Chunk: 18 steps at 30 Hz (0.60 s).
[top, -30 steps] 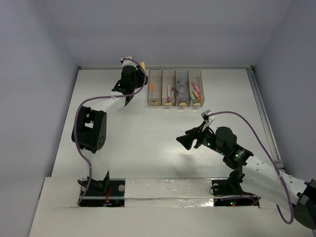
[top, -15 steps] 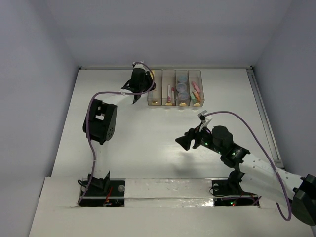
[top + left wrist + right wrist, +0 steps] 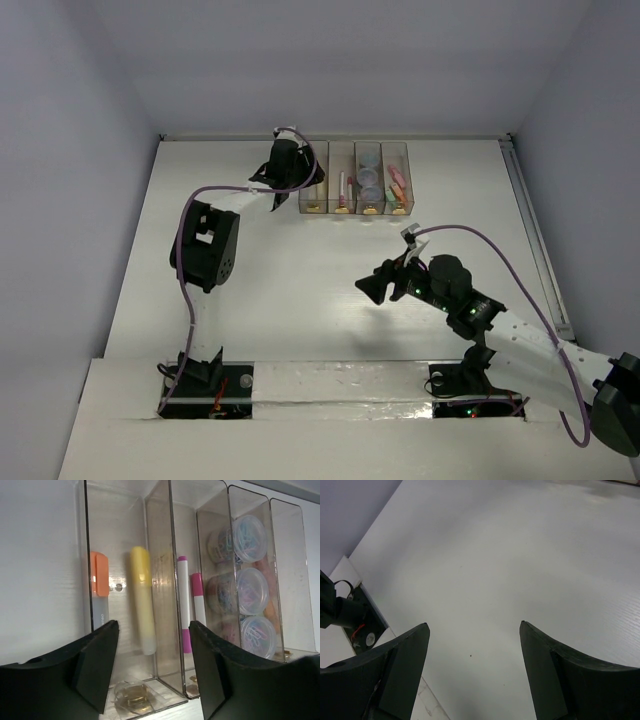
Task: Sort the stationery into containers
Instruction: Place the pen in the storage box, then reset both arms
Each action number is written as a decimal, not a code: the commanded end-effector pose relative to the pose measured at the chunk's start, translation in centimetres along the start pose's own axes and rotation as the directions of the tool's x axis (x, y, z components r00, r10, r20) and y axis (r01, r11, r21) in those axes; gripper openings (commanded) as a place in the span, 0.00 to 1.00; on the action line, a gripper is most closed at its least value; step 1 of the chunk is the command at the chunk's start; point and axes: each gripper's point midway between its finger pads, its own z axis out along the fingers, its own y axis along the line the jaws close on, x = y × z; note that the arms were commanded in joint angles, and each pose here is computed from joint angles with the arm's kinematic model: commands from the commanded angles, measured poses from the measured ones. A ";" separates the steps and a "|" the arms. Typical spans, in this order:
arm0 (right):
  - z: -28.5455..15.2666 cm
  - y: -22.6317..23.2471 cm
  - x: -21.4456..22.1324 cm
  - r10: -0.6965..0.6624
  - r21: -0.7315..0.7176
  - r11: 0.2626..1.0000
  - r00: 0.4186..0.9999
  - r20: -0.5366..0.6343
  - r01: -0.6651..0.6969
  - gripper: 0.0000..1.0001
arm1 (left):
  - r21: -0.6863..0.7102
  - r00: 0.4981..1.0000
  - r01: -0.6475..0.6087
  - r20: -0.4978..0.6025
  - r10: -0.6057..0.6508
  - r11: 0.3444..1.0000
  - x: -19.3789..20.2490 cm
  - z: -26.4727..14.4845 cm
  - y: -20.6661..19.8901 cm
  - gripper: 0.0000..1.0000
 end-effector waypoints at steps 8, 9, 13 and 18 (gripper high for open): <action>0.1 0.9 -2.9 0.001 -0.013 1.000 0.995 0.097 0.001 0.78 | 0.140 0.980 -0.046 0.198 0.017 0.989 -7.9 -7.2 -6.5 0.71; 0.0 0.8 -3.2 0.001 -0.005 1.000 0.994 0.108 -0.001 0.77 | 0.148 0.980 -0.051 0.196 0.022 0.988 -7.4 -7.9 -6.8 0.71; -0.6 0.3 -4.0 0.008 0.034 0.999 0.990 0.142 -0.013 0.73 | 0.229 0.959 -0.089 0.281 0.022 0.969 -8.3 -13.2 -10.0 0.72; -1.7 -0.1 -5.9 -0.026 0.116 0.993 0.988 0.152 0.009 0.44 | 0.320 0.916 -0.135 0.400 -0.005 0.938 -9.8 -22.2 -12.3 0.90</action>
